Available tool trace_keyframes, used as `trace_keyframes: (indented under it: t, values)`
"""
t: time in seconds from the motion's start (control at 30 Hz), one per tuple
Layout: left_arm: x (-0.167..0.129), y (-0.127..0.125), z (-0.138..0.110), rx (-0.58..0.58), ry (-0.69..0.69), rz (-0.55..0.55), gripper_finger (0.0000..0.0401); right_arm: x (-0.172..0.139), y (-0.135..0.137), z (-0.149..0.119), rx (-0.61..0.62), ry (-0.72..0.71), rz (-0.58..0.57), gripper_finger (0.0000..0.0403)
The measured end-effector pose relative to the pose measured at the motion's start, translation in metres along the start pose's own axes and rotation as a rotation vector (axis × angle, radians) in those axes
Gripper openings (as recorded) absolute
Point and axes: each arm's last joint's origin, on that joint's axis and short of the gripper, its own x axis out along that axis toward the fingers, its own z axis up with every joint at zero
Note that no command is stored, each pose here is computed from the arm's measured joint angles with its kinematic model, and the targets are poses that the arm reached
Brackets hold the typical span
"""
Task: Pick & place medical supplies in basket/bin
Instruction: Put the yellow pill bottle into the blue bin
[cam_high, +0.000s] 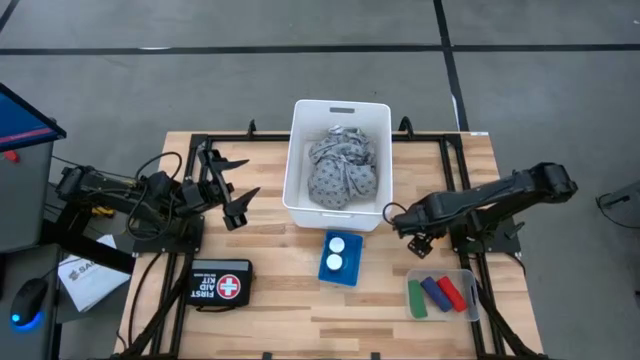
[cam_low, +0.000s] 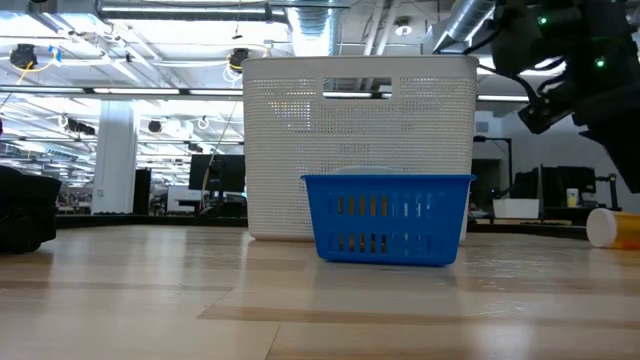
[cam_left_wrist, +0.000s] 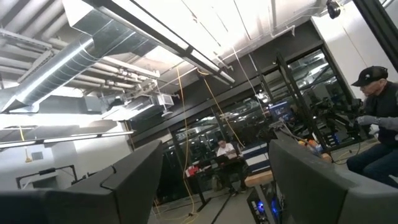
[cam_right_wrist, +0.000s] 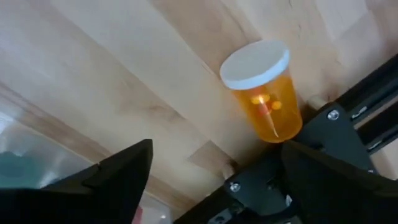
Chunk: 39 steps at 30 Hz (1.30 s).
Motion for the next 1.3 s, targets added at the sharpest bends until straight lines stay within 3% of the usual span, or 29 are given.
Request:
trace_keyframes:
  t: [0.13,0.43,0.67,1.3]
  values:
    - [0.000,0.000,0.000,0.001,0.002,-0.001,0.0285,0.008,0.007,0.004,-0.064,0.034,-0.049,0.0359]
    - [0.000,0.000,0.000,0.001,0.002,-0.001,0.0285,0.027,0.007,0.020,-0.026,0.127,-0.170,0.0358]
    - [0.000,0.000,0.000,0.001,0.002,-0.001,0.0285,0.040,0.008,0.028,-0.117,0.204,-0.241,0.0358]
    - [0.000,-0.002,0.000,-0.001,-0.021,-0.041,0.0285,0.048,0.013,0.035,-0.317,0.204,-0.234,0.0358]
